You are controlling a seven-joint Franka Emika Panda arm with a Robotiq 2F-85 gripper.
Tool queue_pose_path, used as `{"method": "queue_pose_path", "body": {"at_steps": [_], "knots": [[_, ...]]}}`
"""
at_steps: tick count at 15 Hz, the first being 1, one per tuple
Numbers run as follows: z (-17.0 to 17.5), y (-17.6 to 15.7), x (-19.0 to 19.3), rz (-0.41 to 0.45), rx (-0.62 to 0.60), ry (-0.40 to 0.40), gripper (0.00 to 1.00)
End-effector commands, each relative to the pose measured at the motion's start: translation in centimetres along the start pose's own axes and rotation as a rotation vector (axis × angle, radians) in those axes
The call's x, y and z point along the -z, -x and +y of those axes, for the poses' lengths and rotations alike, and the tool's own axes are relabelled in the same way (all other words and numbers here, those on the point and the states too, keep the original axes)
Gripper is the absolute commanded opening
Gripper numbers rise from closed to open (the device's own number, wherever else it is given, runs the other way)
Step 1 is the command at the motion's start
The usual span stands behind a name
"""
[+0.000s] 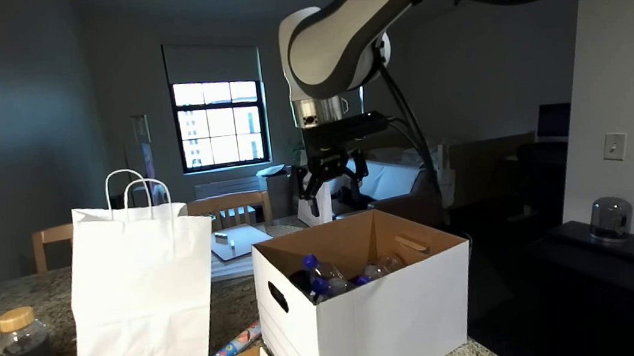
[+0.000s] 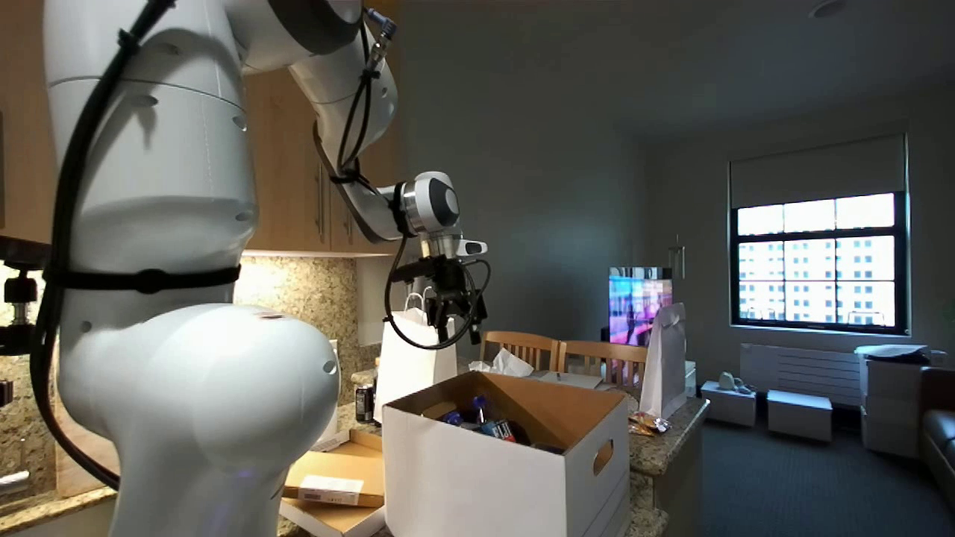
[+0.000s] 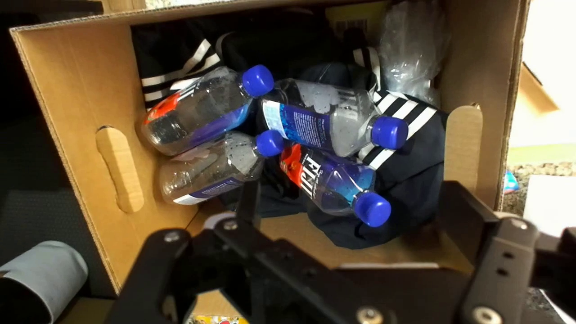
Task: Pick the bottle in the box and put it on the table, then put it back in the box
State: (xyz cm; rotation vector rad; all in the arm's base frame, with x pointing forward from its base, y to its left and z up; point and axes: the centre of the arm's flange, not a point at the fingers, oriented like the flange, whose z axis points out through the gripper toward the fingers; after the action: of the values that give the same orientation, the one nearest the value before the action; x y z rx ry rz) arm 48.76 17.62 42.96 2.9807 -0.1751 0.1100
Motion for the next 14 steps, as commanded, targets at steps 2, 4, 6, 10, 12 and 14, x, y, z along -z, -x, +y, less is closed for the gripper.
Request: {"method": "queue_pose_path", "body": {"at_steps": [2,4,6,10,12,14], "knots": [[-1.1,-4.2,-1.2,-0.022,-0.050,-0.005,1.00],[-1.8,-4.4,-2.2,-0.047,-0.036,-0.004,1.00],[-2.5,-4.6,-3.5,-0.078,-0.017,0.006,1.00],[-3.4,-4.3,-6.1,-0.102,0.018,0.050,1.00],[-3.7,-4.3,-7.4,-0.104,0.019,0.064,1.00],[-3.8,-4.4,-8.3,-0.109,0.009,0.066,1.00]]}}
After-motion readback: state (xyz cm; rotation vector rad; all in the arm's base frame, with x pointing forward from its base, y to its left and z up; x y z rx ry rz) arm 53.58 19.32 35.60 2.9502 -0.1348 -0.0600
